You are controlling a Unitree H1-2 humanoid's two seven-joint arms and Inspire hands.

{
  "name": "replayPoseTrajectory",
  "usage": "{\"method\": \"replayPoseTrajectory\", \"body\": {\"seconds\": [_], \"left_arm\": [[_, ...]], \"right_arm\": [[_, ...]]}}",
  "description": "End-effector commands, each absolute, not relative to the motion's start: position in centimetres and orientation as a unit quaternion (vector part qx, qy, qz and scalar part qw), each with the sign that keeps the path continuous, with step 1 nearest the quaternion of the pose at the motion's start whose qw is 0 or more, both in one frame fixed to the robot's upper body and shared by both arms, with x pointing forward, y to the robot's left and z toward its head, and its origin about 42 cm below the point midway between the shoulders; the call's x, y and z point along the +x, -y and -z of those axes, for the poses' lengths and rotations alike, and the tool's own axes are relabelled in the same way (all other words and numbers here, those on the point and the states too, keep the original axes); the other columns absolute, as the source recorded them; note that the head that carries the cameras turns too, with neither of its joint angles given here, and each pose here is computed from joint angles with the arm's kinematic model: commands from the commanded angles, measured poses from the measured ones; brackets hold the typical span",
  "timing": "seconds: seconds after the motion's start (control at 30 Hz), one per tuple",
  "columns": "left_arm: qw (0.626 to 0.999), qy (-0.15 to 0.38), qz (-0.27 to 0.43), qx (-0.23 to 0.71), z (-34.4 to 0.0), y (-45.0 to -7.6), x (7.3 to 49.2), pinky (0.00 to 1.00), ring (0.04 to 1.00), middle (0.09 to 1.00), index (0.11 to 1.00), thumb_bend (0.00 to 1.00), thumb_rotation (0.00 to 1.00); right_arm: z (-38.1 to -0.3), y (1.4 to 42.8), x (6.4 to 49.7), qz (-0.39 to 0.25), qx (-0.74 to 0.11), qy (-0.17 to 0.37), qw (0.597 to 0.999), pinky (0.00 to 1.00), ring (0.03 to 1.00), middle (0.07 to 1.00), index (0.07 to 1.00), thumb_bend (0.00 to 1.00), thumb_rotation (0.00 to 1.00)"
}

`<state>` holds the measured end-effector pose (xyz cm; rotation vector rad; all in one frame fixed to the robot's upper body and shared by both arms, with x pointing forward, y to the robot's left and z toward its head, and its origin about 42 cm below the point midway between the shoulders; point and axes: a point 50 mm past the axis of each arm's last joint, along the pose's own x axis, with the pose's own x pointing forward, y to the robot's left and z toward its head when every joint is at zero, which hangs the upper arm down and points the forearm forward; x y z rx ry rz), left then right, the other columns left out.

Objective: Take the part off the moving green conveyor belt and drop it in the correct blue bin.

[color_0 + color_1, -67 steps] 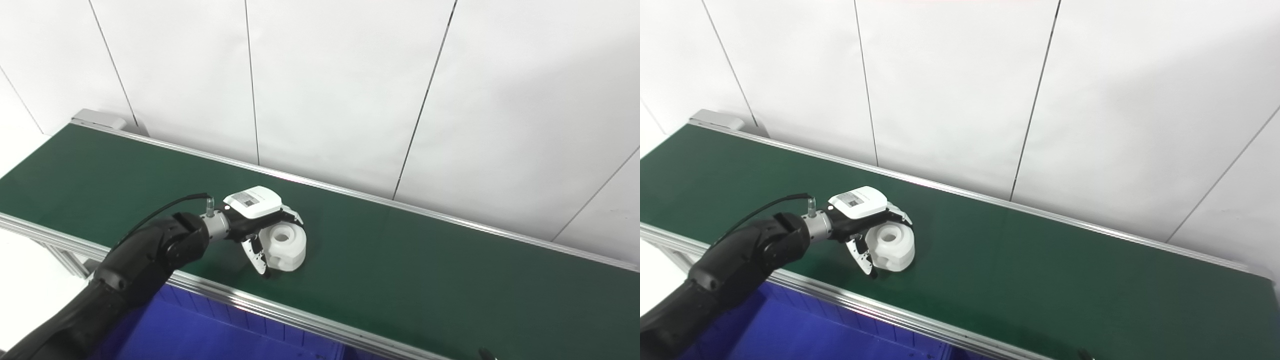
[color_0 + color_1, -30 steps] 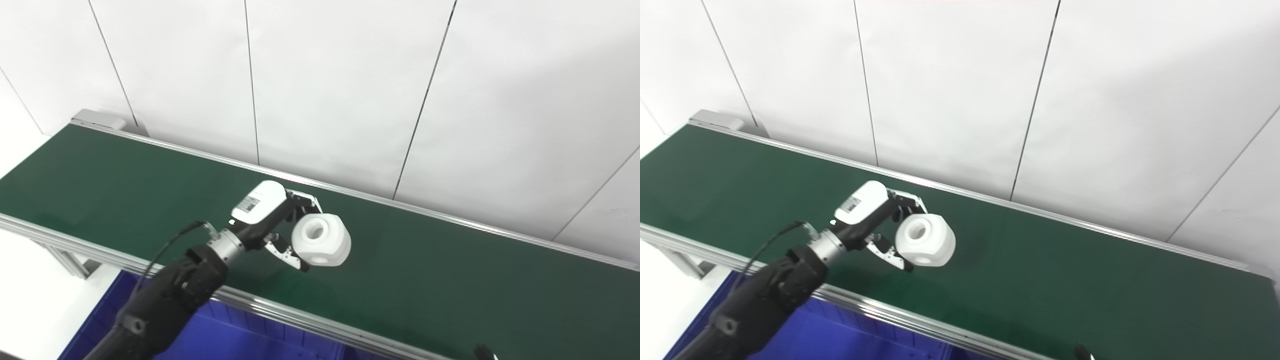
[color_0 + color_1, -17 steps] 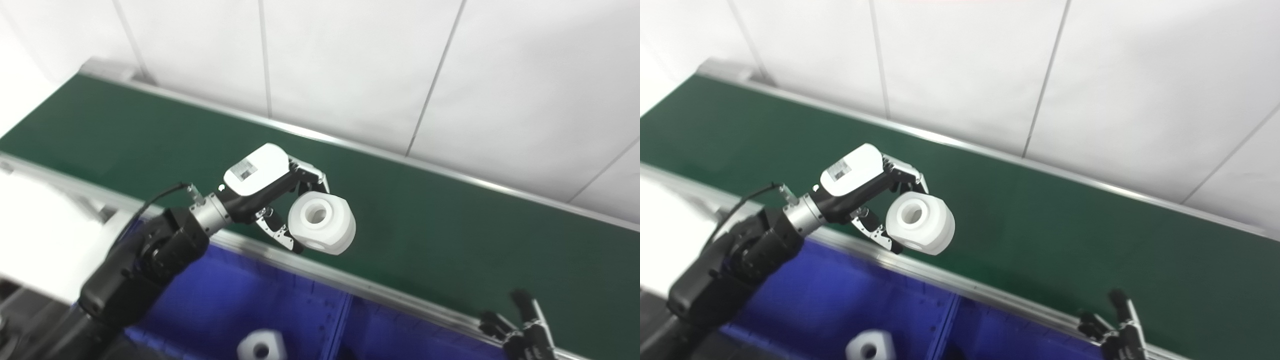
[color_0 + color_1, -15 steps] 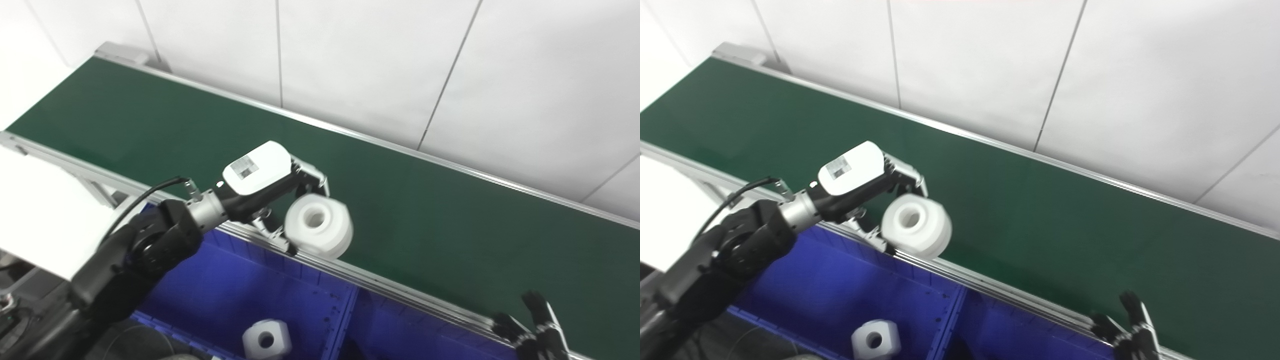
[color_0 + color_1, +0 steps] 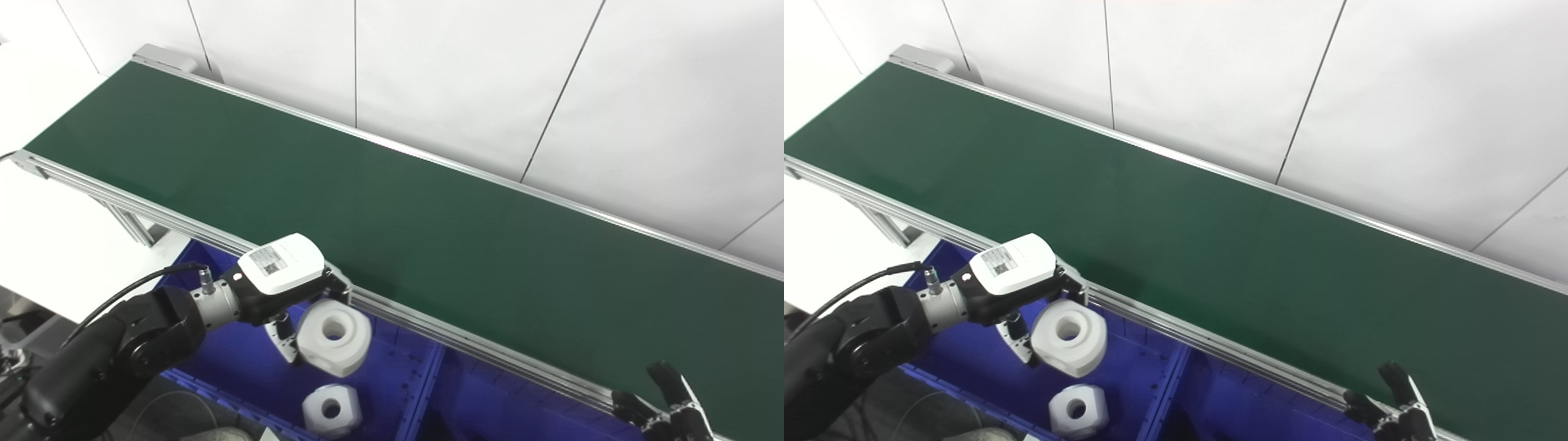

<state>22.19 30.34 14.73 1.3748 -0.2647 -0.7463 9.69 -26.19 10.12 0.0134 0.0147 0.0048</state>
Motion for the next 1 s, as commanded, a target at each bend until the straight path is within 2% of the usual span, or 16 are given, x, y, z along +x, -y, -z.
{"method": "replayPoseTrajectory", "body": {"seconds": [0.0, 0.03, 0.13, 0.23, 0.3, 0.33, 0.37, 0.43, 0.47, 0.5, 0.53, 0.63, 0.73, 0.83, 0.9, 0.97], "left_arm": [[0.669, 0.121, 0.337, 0.651, -15.5, -31.6, 22.8, 0.30, 0.384, 0.478, 0.495, 0.52, 0.00], [0.655, 0.107, 0.343, 0.665, -15.4, -32.0, 23.0, 0.37, 0.427, 0.484, 0.492, 0.52, 0.00], [0.626, 0.072, 0.353, 0.691, -15.4, -32.5, 23.3, 0.46, 0.488, 0.488, 0.490, 0.52, 0.00], [0.608, 0.021, 0.355, 0.710, -15.5, -32.8, 23.6, 0.41, 0.467, 0.467, 0.508, 0.52, 0.00], [0.603, -0.013, 0.357, 0.714, -15.6, -32.9, 23.8, 0.44, 0.511, 0.553, 0.498, 0.52, 0.06], [0.600, -0.032, 0.361, 0.713, -15.6, -32.9, 23.9, 0.47, 0.542, 0.591, 0.582, 0.69, 0.21], [0.599, -0.043, 0.365, 0.712, -15.7, -32.9, 23.9, 0.51, 0.591, 0.634, 0.634, 0.75, 0.33], [0.592, -0.070, 0.377, 0.709, -15.8, -32.7, 24.0, 0.60, 0.693, 0.719, 0.716, 0.82, 0.50], [0.588, -0.086, 0.382, 0.708, -16.0, -32.5, 24.0, 0.63, 0.719, 0.741, 0.734, 0.84, 0.53], [0.576, -0.106, 0.390, 0.711, -16.2, -32.3, 24.0, 0.69, 0.770, 0.787, 0.771, 0.86, 0.60], [0.563, -0.124, 0.396, 0.714, -16.3, -32.0, 24.0, 0.77, 0.835, 0.851, 0.826, 0.93, 0.73], [0.521, -0.174, 0.412, 0.727, -16.8, -31.4, 24.1, 0.91, 0.937, 0.968, 0.934, 1.00, 0.95], [0.508, -0.189, 0.412, 0.733, -17.2, -30.9, 24.1, 0.93, 0.962, 0.987, 0.959, 1.00, 0.98], [0.526, -0.180, 0.413, 0.722, -17.8, -30.5, 24.1, 0.93, 0.974, 0.998, 0.979, 1.00, 0.94], [0.555, -0.170, 0.416, 0.700, -18.4, -30.3, 24.1, 0.94, 0.970, 0.996, 0.979, 1.00, 0.93], [0.606, -0.162, 0.425, 0.652, -19.4, -30.2, 24.2, 0.96, 0.961, 0.989, 0.975, 1.00, 0.89]], "right_arm": [[-10.3, 25.9, 9.9, -0.013, 0.003, 0.007, 1.000, 0.67, 0.686, 0.899, 0.879, 0.80, 0.88], [-10.3, 25.8, 9.9, -0.015, 0.003, 0.009, 1.000, 0.66, 0.685, 0.901, 0.881, 0.80, 0.88], [-10.2, 25.5, 9.9, -0.018, -0.001, 0.010, 1.000, 0.64, 0.686, 0.904, 0.888, 0.80, 0.89], [-10.2, 25.2, 9.8, -0.014, 0.004, 0.009, 1.000, 0.63, 0.682, 0.900, 0.885, 0.82, 0.88], [-10.2, 25.0, 9.7, -0.012, 0.010, 0.008, 1.000, 0.62, 0.684, 0.899, 0.882, 0.84, 0.87], [-10.2, 25.0, 9.6, -0.012, 0.009, 0.008, 1.000, 0.62, 0.684, 0.899, 0.881, 0.85, 0.87], [-10.3, 24.9, 9.6, -0.012, 0.008, 0.009, 1.000, 0.62, 0.682, 0.898, 0.881, 0.85, 0.87], [-10.3, 25.0, 9.5, -0.012, 0.008, 0.010, 1.000, 0.62, 0.680, 0.897, 0.881, 0.85, 0.88], [-10.3, 25.0, 9.4, -0.012, 0.009, 0.010, 1.000, 0.62, 0.679, 0.897, 0.881, 0.85, 0.87], [-10.3, 25.0, 9.4, -0.011, 0.010, 0.011, 1.000, 0.62, 0.678, 0.895, 0.879, 0.86, 0.87], [-10.3, 25.1, 9.4, -0.010, 0.010, 0.011, 1.000, 0.61, 0.674, 0.889, 0.876, 0.86, 0.87], [-10.4, 25.1, 9.4, -0.009, 0.011, 0.011, 1.000, 0.61, 0.672, 0.881, 0.868, 0.85, 0.86], [-10.4, 25.1, 9.4, -0.010, 0.012, 0.009, 1.000, 0.62, 0.673, 0.880, 0.867, 0.86, 0.86], [-10.4, 25.1, 9.6, -0.011, 0.008, 0.012, 1.000, 0.62, 0.672, 0.882, 0.872, 0.85, 0.87], [-10.4, 25.0, 9.6, -0.011, 0.008, 0.011, 1.000, 0.62, 0.671, 0.882, 0.871, 0.85, 0.87], [-10.4, 24.8, 9.8, -0.012, 0.007, 0.012, 1.000, 0.62, 0.671, 0.882, 0.873, 0.84, 0.88]]}}
